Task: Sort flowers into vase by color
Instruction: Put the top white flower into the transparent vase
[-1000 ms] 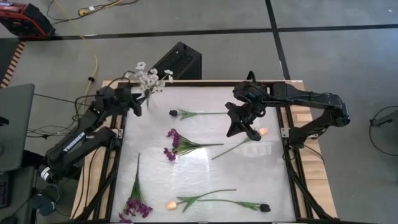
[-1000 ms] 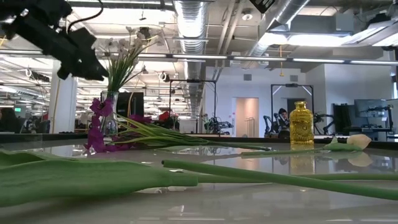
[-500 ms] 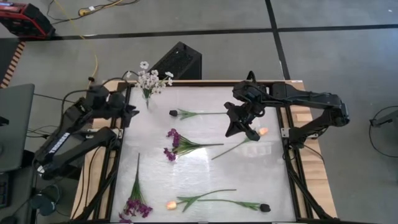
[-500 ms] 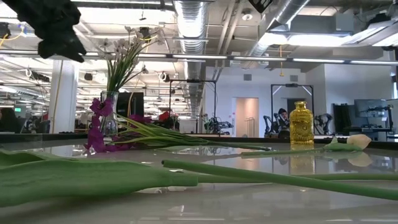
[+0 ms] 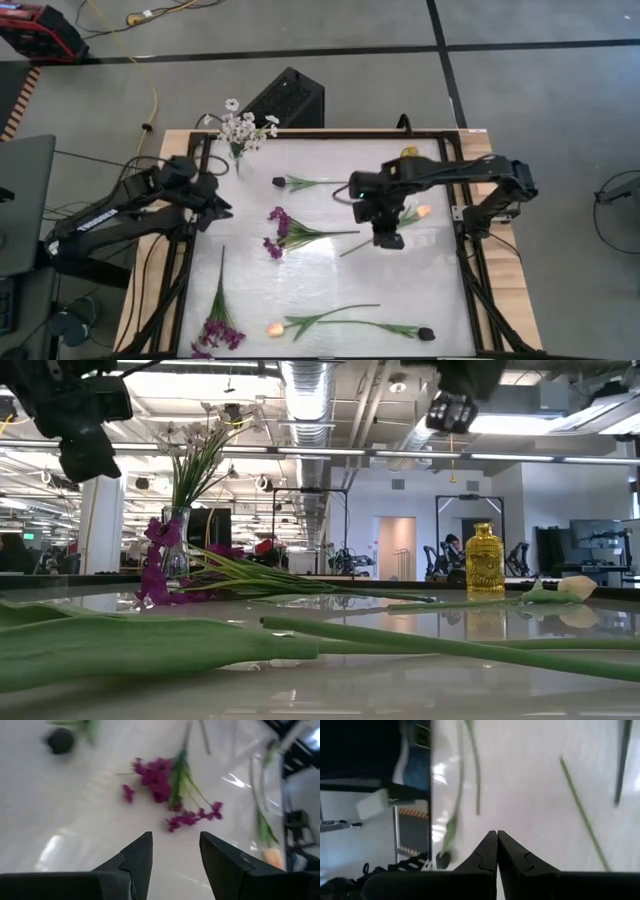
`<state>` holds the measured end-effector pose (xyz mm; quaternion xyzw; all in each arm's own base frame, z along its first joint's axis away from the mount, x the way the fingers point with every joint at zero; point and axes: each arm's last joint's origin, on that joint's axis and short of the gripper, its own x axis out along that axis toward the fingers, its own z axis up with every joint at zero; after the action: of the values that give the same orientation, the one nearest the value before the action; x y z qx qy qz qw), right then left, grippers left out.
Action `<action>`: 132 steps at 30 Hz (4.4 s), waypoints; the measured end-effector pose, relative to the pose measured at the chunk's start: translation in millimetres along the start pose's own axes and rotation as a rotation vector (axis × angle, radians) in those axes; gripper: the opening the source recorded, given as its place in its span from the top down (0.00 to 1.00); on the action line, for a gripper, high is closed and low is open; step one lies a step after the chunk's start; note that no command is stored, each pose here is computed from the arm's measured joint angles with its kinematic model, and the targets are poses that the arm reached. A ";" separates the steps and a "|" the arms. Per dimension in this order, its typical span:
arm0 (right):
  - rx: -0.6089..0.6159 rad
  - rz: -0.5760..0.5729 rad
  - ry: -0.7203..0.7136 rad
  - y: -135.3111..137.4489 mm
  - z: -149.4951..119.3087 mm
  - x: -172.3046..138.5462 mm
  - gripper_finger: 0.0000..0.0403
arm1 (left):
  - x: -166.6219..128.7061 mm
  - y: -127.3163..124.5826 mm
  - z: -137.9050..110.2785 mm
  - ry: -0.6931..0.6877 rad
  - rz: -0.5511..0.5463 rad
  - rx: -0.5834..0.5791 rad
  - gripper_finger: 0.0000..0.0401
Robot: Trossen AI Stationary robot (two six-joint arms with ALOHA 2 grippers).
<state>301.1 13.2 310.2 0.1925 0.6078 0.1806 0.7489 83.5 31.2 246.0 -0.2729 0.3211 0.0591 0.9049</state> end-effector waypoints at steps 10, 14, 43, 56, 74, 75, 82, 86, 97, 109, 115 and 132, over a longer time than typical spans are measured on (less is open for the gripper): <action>-0.057 -0.320 0.243 -16.9 -12.5 37.7 0.91 | 36.3 -21.0 -9.0 -0.059 -0.235 0.161 0.62; -0.084 -0.377 0.287 -33.6 -21.0 52.3 0.91 | 37.7 -28.6 -11.9 -0.085 -0.190 0.214 0.62; -0.302 -0.573 0.308 -86.6 -60.8 122.0 0.73 | 37.5 -36.8 -10.4 -0.188 -0.111 0.277 0.62; -0.345 -0.570 0.311 -87.2 -70.3 133.2 0.91 | 37.3 -37.3 -9.7 -0.194 -0.117 0.270 0.62; -1.028 -1.403 0.245 13.3 -4.6 108.5 0.96 | 51.5 -44.7 9.1 -0.345 -0.062 0.098 0.62; -1.063 -1.459 0.223 18.4 0.5 108.1 0.96 | 54.5 -45.5 11.2 -0.357 -0.058 0.057 0.62; -1.245 -1.652 0.041 45.1 33.9 99.4 0.96 | 84.1 -51.3 20.5 -0.347 -0.069 0.030 0.62; -1.426 -1.657 0.053 46.3 44.6 100.9 0.96 | 103.2 -55.8 24.2 -0.315 -0.143 -0.020 0.62; -1.637 -1.756 0.085 35.7 69.7 125.0 0.96 | 138.7 -64.1 29.9 -0.278 -0.328 -0.080 0.62; -1.637 -1.773 0.054 26.3 76.6 124.2 0.96 | 138.6 -68.1 34.3 -0.316 -0.400 -0.069 0.62; -1.654 -1.764 0.041 26.8 76.7 124.6 0.96 | 138.5 -65.0 36.5 -0.333 -0.381 -0.066 0.63; -1.658 -1.766 -0.020 26.0 79.2 121.4 0.87 | 137.8 -58.8 41.7 -0.383 -0.334 -0.049 0.99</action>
<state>401.5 91.4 236.1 -0.8253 0.2238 -0.0596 0.5150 231.5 -5.6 215.2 -0.3279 0.0926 -0.0327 0.9396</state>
